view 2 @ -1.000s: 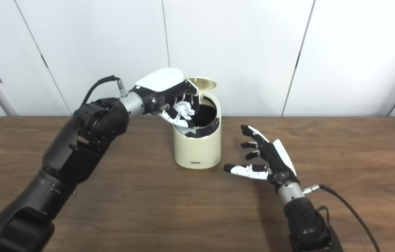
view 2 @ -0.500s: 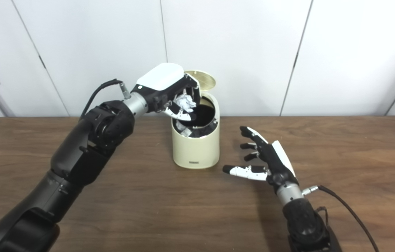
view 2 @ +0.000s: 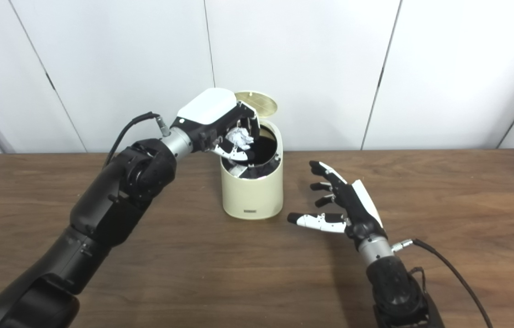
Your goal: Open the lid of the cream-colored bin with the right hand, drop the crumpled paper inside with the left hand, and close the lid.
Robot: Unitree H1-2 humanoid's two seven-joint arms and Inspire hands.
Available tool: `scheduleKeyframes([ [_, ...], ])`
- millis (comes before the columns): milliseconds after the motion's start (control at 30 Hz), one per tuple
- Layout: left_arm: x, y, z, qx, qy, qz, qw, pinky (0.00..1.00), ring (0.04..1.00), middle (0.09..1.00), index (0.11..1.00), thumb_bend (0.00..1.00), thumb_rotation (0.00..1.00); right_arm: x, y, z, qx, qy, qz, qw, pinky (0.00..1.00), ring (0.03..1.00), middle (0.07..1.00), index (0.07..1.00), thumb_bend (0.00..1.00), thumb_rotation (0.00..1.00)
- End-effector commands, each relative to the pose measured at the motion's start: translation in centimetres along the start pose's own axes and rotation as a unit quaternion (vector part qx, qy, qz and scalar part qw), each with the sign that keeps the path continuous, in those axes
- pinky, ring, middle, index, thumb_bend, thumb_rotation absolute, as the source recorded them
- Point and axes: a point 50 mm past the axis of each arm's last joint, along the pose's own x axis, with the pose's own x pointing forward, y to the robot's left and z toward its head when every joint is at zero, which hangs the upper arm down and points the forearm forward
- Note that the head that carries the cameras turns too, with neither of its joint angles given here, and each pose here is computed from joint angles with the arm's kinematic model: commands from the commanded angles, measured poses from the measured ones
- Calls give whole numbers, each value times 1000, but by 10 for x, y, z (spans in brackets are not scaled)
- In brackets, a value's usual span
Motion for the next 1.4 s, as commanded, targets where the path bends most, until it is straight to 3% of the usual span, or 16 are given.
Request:
scheduleKeyframes([
  [0,10,20,9,15,-21,41,999,334,385,500,506,500,0,7,-9,18,-1,-38,-19,999,595,774,888,881,675,272],
  [300,11,5,8,3,-23,31,999,331,380,490,529,498,0,6,-11,20,2,-32,-22,999,627,783,894,880,671,273],
  [400,10,5,7,4,-17,20,1000,396,415,514,518,501,0,6,-12,20,2,-32,-22,999,632,791,894,882,665,271],
  [433,9,6,7,5,-15,18,1000,424,485,506,502,515,0,7,-12,20,0,-32,-22,999,629,792,893,882,666,269],
  [533,9,8,7,10,-14,15,1000,447,535,604,495,521,49,8,-13,19,-4,-32,-22,999,612,786,889,883,677,295],
  [1167,5,15,5,24,1,0,1000,479,598,664,497,522,61,7,-12,26,-6,-31,-22,999,653,792,884,873,672,287],
  [1367,-1,18,2,13,-6,13,1000,427,519,590,495,519,49,7,-10,26,-3,-31,-21,999,635,788,892,879,668,286],
])
